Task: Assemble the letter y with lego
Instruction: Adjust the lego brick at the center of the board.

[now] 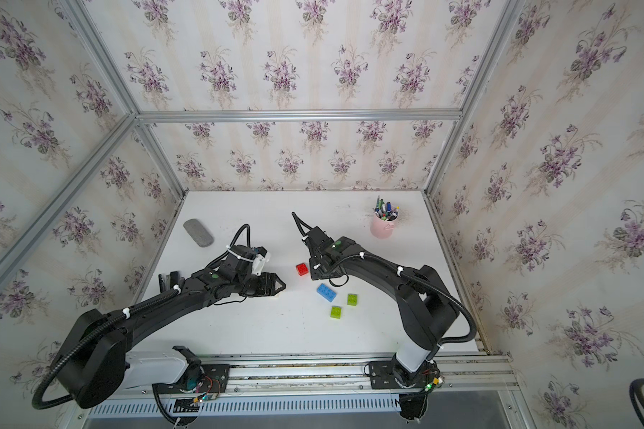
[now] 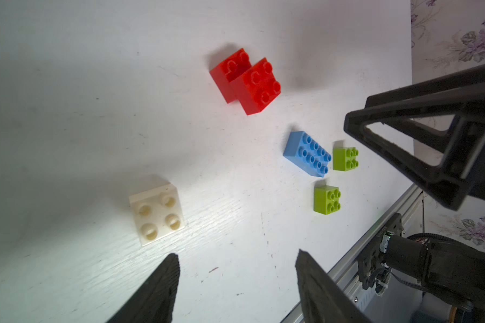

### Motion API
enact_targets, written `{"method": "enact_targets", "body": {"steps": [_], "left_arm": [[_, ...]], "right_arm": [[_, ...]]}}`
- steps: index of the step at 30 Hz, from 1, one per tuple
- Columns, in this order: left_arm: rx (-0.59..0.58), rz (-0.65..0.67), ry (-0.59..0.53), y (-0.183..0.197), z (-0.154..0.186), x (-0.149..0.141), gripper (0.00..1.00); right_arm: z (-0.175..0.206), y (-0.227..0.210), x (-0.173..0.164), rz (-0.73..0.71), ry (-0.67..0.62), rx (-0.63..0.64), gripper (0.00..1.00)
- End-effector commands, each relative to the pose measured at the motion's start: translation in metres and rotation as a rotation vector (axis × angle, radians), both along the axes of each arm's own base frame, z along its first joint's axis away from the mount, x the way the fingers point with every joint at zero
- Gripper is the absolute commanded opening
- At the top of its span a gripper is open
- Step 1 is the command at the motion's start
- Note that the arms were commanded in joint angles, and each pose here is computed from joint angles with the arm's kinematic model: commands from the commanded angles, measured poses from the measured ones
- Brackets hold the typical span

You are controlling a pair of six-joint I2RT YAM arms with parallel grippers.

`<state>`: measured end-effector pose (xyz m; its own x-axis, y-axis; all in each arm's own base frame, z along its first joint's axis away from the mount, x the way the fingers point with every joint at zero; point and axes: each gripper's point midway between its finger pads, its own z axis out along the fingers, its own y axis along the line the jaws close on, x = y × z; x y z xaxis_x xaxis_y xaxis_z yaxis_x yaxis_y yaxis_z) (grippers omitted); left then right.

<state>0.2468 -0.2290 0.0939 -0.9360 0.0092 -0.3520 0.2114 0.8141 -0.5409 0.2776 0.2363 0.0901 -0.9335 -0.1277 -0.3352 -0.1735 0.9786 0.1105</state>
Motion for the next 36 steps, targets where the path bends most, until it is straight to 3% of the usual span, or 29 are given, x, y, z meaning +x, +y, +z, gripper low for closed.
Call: {"method": "enact_targets", "body": {"steps": [1,4,18,28,36], "left_arm": [[0.009,-0.046,0.004,-0.009,0.0,-0.004,0.68],[0.021,-0.061,0.011,-0.015,-0.004,-0.004,0.68],[0.044,-0.048,0.025,-0.012,-0.011,-0.007,0.68],[0.062,-0.042,0.024,-0.009,-0.015,-0.006,0.68],[0.07,-0.041,0.026,-0.009,-0.018,-0.006,0.68]], "right_arm": [[-0.003,-0.014,-0.009,-0.081,0.006,0.024,0.53],[-0.012,-0.016,-0.014,-0.081,0.019,0.047,0.59],[-0.051,0.019,-0.004,-0.026,0.113,0.159,0.61],[-0.047,0.045,-0.022,0.039,0.174,0.241,0.56],[-0.04,0.044,-0.036,0.041,0.174,0.232,0.54]]}}
